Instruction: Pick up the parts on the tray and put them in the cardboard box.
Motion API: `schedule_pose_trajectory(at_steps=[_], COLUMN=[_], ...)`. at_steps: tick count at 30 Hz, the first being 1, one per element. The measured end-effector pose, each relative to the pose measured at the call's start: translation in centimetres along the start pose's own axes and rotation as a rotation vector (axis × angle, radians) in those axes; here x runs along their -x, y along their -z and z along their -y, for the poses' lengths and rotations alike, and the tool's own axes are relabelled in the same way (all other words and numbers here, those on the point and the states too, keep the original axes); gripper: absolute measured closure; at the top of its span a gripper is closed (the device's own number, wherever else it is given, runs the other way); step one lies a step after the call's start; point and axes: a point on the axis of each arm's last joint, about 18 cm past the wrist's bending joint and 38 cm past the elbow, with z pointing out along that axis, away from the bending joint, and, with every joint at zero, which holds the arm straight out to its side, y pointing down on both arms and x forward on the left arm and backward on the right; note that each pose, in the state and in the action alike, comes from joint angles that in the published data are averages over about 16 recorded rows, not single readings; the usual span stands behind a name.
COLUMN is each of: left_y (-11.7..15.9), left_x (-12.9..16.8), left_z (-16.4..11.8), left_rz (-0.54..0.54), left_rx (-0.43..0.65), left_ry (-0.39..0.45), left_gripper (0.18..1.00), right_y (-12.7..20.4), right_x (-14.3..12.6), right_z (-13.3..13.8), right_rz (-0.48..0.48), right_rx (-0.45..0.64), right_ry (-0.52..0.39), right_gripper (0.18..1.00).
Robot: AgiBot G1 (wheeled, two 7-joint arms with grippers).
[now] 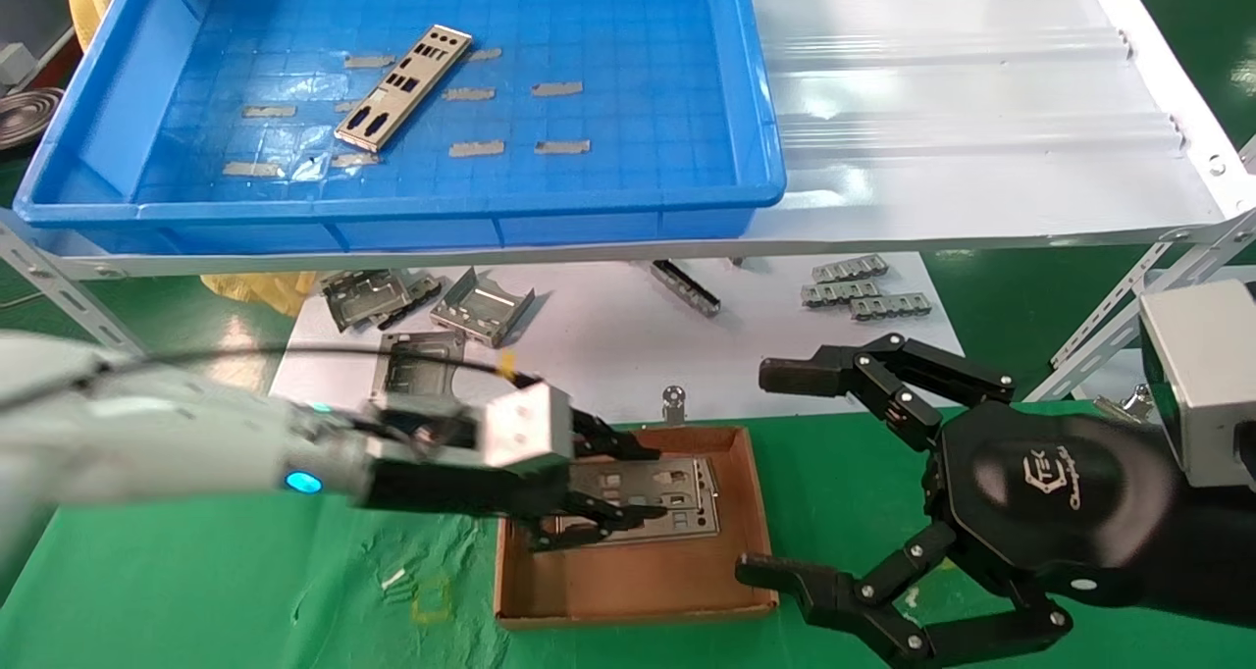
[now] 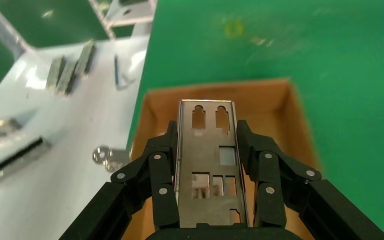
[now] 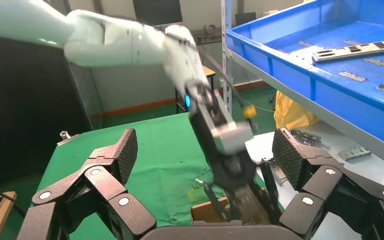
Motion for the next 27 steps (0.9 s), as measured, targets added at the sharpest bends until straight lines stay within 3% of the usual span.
schedule_pose_trajectory(at_steps=[11,27], left_y=[-4.9,-5.9], left_x=[-1.1,-1.4], left_z=[-2.9,-3.5], left_rz=[0.031,0.010], left_rx=[0.044,0.047], left_ry=[-0.012,0.004], left_gripper=[0.729,0.664], right_y=[0.0,0.0], right_x=[0.0,0.0], right_z=[0.0,0.0], right_rz=[0.000,0.000], right_rx=[0.000,0.000], right_ry=[0.000,0.000], right_gripper=[0.178,0.178])
